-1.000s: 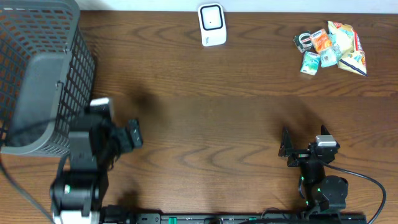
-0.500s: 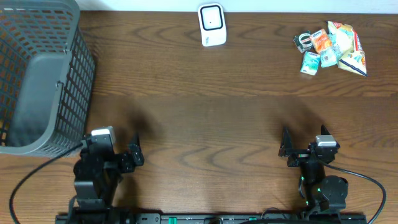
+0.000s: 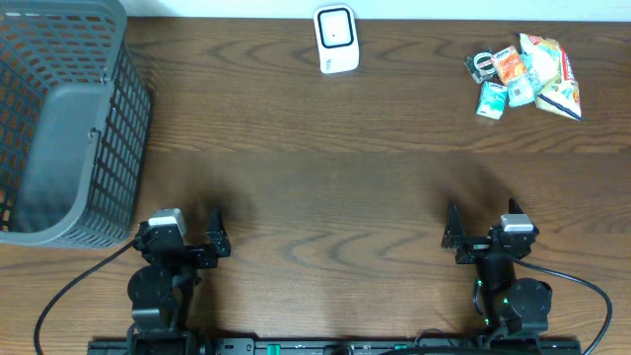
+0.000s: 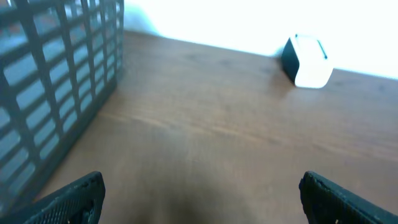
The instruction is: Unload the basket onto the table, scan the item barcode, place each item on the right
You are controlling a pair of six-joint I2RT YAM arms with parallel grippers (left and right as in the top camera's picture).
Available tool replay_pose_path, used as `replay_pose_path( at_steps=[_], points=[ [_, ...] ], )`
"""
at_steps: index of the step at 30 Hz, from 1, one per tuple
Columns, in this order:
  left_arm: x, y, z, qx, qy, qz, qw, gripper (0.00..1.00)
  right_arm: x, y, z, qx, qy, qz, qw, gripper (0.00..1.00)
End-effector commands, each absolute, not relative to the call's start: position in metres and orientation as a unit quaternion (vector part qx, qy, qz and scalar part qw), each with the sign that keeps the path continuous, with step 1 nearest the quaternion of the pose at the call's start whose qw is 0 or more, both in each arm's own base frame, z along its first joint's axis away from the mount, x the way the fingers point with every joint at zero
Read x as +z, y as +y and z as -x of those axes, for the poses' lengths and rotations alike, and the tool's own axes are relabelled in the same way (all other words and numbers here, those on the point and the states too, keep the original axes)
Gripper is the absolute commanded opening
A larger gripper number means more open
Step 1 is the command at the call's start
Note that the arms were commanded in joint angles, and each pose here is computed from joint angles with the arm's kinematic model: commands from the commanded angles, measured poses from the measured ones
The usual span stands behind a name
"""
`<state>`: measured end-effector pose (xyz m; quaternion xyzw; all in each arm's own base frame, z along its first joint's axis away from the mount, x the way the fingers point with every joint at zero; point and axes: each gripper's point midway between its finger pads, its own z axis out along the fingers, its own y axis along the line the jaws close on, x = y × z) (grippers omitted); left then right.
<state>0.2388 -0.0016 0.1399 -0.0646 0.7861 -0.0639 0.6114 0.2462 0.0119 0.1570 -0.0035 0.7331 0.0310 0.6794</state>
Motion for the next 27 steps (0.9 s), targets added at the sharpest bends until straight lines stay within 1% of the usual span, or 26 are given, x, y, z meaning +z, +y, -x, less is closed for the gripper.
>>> replay_pose_path(
  at_steps=[1,7,11,27],
  points=[
    [0.142,-0.004,-0.24,-0.068,0.771,0.05,0.631,0.98,0.156,0.015,-0.246,0.032,0.733,0.013,0.679,0.99],
    [0.141,-0.004,-0.242,-0.061,0.761,0.037,0.645,0.98,0.156,0.015,-0.246,0.032,0.733,0.013,0.679,0.99],
    [0.143,-0.013,-0.244,-0.056,0.751,-0.011,0.658,0.98,0.157,0.015,-0.246,0.032,0.733,0.013,0.679,0.99],
    [0.141,-0.012,-0.244,-0.051,0.753,-0.012,0.656,0.98,0.156,0.015,-0.246,0.032,0.733,0.013,0.679,0.99]
  ],
)
